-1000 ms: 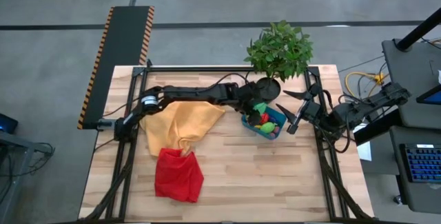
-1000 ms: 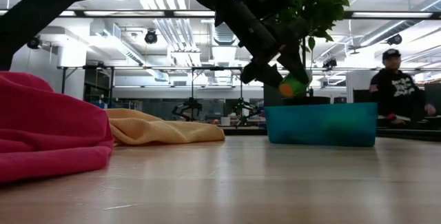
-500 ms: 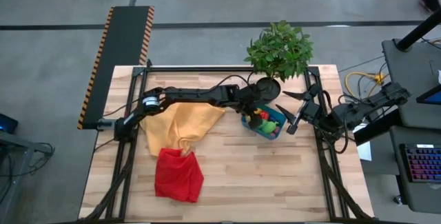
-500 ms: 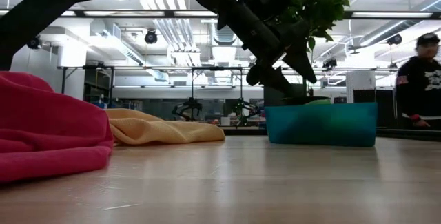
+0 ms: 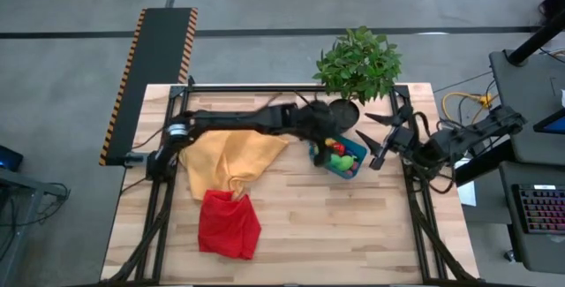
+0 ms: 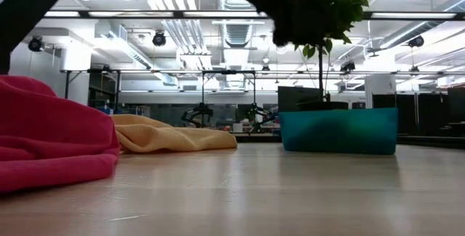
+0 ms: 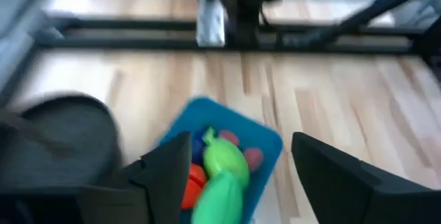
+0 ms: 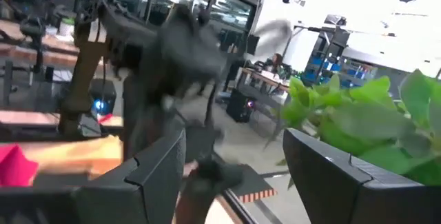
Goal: Pick and placing Produce into tupperware
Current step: Return to Home Position
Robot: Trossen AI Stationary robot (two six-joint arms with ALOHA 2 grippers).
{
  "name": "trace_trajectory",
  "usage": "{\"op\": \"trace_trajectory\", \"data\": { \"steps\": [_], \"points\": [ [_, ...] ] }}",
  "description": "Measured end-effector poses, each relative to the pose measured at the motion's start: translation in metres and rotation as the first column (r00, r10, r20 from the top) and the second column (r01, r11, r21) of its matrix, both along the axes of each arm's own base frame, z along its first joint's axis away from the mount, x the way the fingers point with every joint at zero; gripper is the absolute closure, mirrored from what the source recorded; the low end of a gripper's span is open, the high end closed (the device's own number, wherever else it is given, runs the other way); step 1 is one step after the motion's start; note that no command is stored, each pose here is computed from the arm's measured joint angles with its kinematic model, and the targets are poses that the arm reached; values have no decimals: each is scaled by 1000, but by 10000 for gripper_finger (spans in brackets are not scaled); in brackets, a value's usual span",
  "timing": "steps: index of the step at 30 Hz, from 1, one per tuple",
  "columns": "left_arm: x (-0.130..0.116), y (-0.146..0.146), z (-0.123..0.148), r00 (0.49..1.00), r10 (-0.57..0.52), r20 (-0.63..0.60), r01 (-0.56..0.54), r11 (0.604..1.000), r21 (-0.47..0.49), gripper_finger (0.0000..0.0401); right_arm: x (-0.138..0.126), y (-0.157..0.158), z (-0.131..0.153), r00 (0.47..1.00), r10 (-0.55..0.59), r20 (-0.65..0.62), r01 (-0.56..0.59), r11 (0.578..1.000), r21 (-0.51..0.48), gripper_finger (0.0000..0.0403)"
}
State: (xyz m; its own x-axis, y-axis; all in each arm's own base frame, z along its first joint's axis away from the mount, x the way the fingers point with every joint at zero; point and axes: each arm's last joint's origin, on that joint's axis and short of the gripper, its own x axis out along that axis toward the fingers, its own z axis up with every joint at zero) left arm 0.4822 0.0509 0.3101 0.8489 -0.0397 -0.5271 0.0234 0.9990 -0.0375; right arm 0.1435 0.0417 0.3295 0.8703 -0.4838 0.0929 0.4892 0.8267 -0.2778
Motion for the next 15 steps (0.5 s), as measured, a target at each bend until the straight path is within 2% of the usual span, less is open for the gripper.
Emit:
{"op": "trace_trajectory", "data": {
  "steps": [5,8,10,12,15],
  "points": [
    [-34,-10,62,991,-33,130,20,995,101,200,0,2,9,996,82,42,-83,996,27,165],
    [-64,-22,97,979,-29,204,-8,984,178,228,0,5,13,976,209,51,-211,977,20,165],
    [-87,-30,117,967,-16,253,-44,973,229,249,-1,9,12,932,362,6,-362,932,-8,166],
    [-110,-38,133,952,7,306,-89,963,253,273,0,13,10,858,512,-27,-513,859,-2,169],
    [-145,-50,150,915,-3,404,-110,960,258,310,-2,18,9,752,659,-32,-658,753,29,180]
  ]
}}
